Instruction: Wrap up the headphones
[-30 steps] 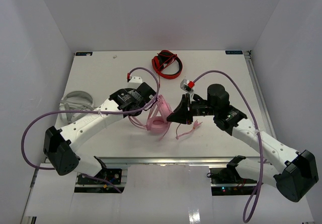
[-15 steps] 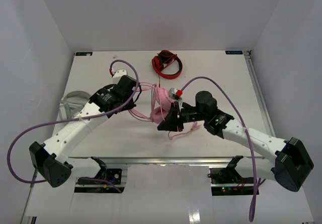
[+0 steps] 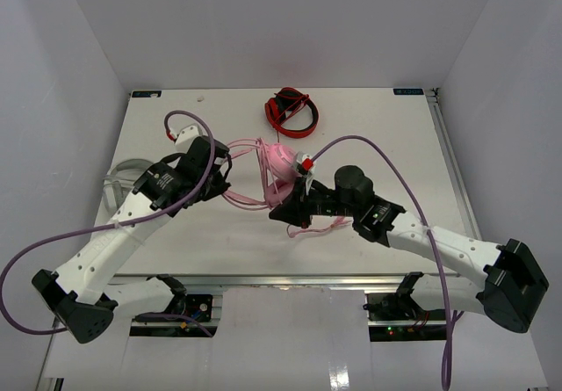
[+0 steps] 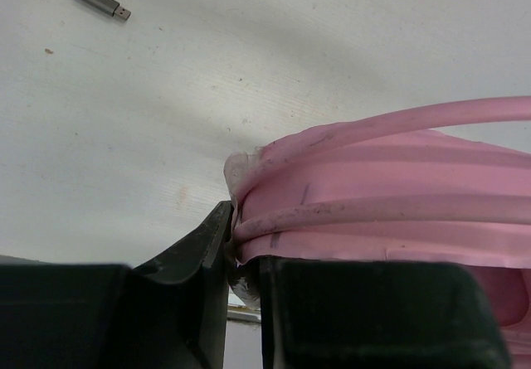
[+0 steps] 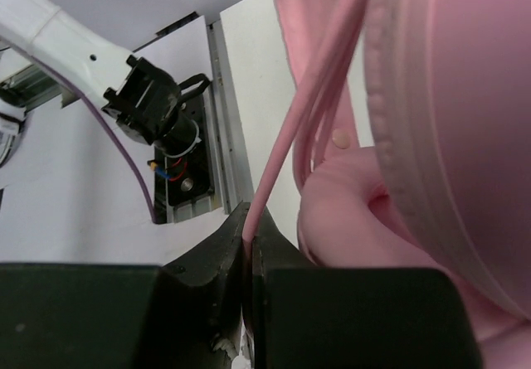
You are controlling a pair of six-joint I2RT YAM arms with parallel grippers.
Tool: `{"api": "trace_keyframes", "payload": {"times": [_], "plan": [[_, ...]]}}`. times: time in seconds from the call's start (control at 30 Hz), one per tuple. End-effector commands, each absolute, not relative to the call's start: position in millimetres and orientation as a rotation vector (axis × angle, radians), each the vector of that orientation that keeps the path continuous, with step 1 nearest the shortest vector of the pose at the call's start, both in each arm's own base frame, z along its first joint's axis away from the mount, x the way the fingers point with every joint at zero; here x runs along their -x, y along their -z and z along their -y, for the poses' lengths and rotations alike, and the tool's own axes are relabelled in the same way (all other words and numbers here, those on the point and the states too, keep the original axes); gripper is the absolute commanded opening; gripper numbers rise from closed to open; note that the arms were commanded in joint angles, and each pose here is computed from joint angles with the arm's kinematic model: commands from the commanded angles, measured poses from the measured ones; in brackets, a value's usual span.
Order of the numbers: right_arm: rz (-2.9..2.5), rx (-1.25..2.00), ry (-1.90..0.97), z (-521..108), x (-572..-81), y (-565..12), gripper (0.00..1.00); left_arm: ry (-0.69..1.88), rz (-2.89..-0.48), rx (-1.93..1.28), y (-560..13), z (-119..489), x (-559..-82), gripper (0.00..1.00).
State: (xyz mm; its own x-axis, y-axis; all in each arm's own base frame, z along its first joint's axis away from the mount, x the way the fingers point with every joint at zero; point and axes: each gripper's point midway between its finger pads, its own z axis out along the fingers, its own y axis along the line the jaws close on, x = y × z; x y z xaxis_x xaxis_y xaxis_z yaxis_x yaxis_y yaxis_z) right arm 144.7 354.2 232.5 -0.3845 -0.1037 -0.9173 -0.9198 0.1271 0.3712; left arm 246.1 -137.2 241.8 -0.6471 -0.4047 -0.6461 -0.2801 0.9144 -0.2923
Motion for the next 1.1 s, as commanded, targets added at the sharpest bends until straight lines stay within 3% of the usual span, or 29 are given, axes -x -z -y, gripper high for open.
{"api": "trace_keyframes", "payload": {"times": [0.0,0.53,1.07], "plan": [[-1.625,0.933,-1.226,-353,-154,-246,0.08,0.507,-2.056,0.728,-312,142,-258,0.0],[-1.664,0.909,-1.124,-369,-146,-220,0.09,0.629,-1.947,0.884,-331,135,-252,0.0],[-1.697,0.784,-0.893,-368,-169,-202,0.1,0.621,-1.91,1.009,-337,116,-237,0.0]]}}
